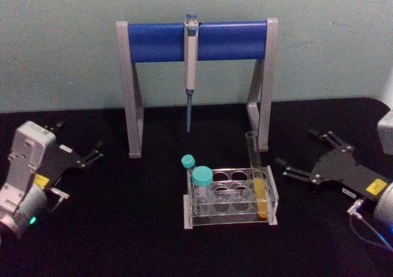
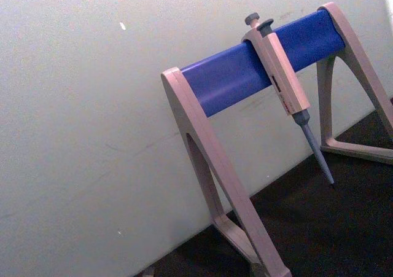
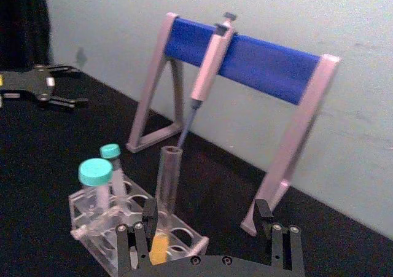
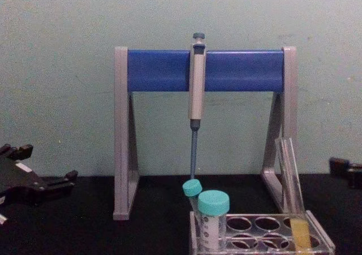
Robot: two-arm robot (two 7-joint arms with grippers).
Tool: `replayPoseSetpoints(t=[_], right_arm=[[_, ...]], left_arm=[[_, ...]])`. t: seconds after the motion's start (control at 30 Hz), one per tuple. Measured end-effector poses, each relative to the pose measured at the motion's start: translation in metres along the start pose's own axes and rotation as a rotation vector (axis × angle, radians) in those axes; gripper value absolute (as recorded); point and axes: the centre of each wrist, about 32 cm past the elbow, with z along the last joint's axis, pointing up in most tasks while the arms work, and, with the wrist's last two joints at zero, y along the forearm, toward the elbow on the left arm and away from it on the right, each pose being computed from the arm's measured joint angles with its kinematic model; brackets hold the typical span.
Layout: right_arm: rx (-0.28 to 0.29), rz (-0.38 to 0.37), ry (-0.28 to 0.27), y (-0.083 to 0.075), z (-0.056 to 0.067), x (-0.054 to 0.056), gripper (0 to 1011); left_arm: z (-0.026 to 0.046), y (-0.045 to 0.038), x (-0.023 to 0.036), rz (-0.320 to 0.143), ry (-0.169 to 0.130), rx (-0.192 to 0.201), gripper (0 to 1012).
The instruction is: Pick up the test tube from the test tube rack, shake it, then place it back into the test tube rack.
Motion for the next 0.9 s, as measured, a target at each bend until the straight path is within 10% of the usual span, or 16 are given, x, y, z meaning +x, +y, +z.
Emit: replayPoseSetpoints(t=[0.9], right_arm=[[-0.058, 0.151, 0.069, 0.048, -0.004, 0.014, 1000]], left_arm=[[0.0, 0.0, 0.0, 0.0, 0.0, 0.0, 1001]])
